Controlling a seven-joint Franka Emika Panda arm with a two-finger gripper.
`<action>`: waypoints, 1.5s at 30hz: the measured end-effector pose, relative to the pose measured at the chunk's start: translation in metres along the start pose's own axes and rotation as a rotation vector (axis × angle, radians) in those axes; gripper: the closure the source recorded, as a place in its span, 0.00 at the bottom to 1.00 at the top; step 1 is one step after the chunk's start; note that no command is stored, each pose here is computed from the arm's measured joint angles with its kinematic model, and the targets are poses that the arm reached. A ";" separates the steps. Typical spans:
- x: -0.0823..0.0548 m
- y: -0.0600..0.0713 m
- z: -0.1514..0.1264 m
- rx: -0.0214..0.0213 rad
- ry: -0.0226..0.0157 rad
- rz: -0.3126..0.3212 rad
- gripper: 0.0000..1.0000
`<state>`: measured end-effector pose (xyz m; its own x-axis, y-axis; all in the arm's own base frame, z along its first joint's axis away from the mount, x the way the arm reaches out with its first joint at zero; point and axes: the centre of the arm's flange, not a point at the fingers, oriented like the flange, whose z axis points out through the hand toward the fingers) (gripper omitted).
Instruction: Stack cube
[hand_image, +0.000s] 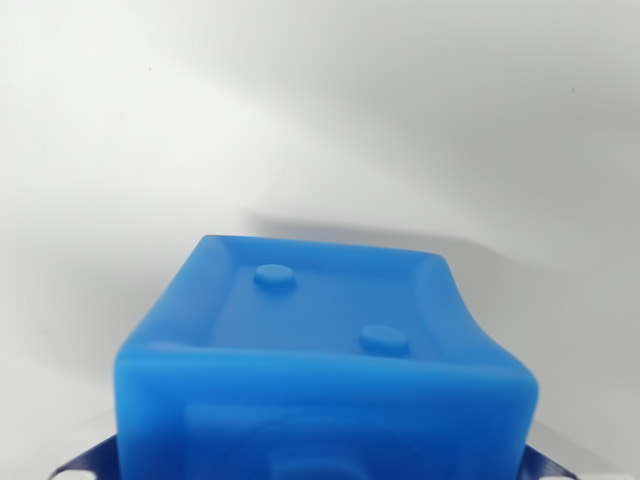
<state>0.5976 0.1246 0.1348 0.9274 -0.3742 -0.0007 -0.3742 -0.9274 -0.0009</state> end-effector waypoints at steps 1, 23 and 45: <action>0.000 0.000 -0.002 -0.0004 0.0001 0.000 1.00; 0.000 -0.001 -0.062 -0.0028 0.0058 -0.004 1.00; -0.004 0.032 -0.077 -0.0062 -0.0007 0.024 1.00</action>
<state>0.5816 0.0962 0.2121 0.9181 -0.3963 -0.0013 -0.3962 -0.9181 0.0053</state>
